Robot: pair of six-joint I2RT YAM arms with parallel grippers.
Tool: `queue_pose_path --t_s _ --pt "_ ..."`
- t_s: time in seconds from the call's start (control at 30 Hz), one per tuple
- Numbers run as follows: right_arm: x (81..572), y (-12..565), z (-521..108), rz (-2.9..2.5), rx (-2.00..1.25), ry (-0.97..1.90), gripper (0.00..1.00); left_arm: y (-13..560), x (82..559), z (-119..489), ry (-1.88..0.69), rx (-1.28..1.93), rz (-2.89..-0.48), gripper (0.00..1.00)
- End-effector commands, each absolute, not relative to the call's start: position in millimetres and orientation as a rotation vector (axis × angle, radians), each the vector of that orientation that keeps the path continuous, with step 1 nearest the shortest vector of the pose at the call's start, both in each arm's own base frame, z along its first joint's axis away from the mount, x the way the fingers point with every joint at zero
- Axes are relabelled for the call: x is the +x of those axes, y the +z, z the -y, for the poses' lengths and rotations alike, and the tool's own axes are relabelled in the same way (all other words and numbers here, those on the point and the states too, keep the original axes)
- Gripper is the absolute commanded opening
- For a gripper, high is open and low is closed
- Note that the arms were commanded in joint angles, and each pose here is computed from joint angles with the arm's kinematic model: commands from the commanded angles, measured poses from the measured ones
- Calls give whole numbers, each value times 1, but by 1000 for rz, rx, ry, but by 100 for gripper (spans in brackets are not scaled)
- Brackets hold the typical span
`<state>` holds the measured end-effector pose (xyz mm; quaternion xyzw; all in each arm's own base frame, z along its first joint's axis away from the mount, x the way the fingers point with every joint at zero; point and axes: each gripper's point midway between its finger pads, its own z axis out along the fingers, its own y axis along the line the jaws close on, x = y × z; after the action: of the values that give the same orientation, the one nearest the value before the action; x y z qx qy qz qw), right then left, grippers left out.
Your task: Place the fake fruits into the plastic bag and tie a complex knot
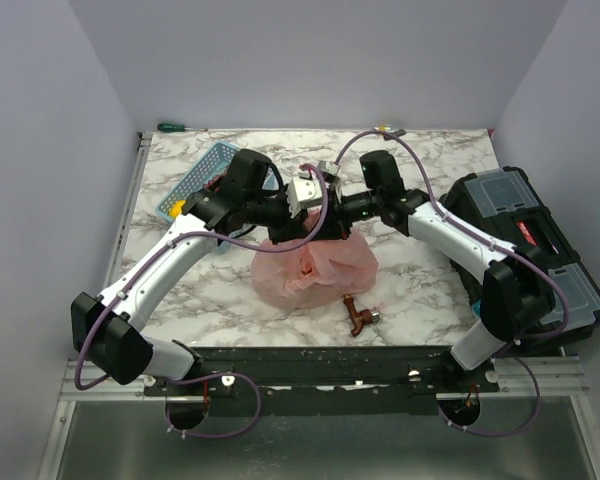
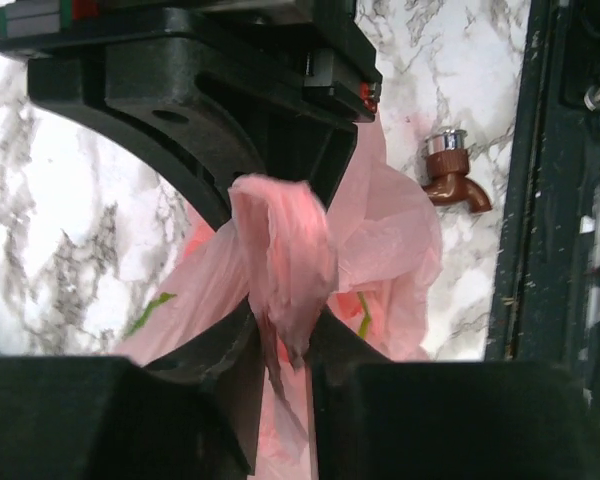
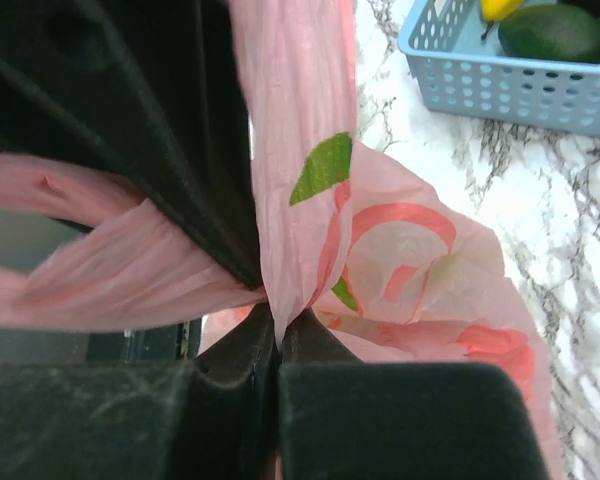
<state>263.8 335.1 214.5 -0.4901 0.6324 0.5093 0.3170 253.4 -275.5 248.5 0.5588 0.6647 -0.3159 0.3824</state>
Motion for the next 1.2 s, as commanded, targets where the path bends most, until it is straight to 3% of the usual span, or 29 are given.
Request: queue_pose_path --t_s 0.0,0.13,0.4,0.6,0.67,0.87,0.97,1.1,1.17 --pt "261 212 -337 -1664 -1274 1352 1 257 249 267 -809 1365 -1728 29" --pt "256 210 -334 -1662 -1281 1351 1 269 229 246 -896 1327 -1667 46" --pt "253 215 -336 -1630 -1290 1384 1 267 217 238 -884 1275 -1457 45" --pt "250 221 -335 -1608 -1297 1399 1 267 232 255 -920 1232 -1481 56" --pt "249 222 -335 -1602 -1301 1399 1 265 235 260 -902 1234 -1469 50" --pt "251 218 -334 -1616 -1328 1376 1 263 236 268 -917 1258 -1478 1" --pt "247 215 -331 -1620 -1364 1370 11 261 239 266 -897 1251 -1490 0" --pt "236 219 -329 -1584 -1414 1416 42 261 245 266 -883 1227 -1520 0" --pt "235 221 -330 -1570 -1415 1433 50 262 248 268 -879 1229 -1517 0"
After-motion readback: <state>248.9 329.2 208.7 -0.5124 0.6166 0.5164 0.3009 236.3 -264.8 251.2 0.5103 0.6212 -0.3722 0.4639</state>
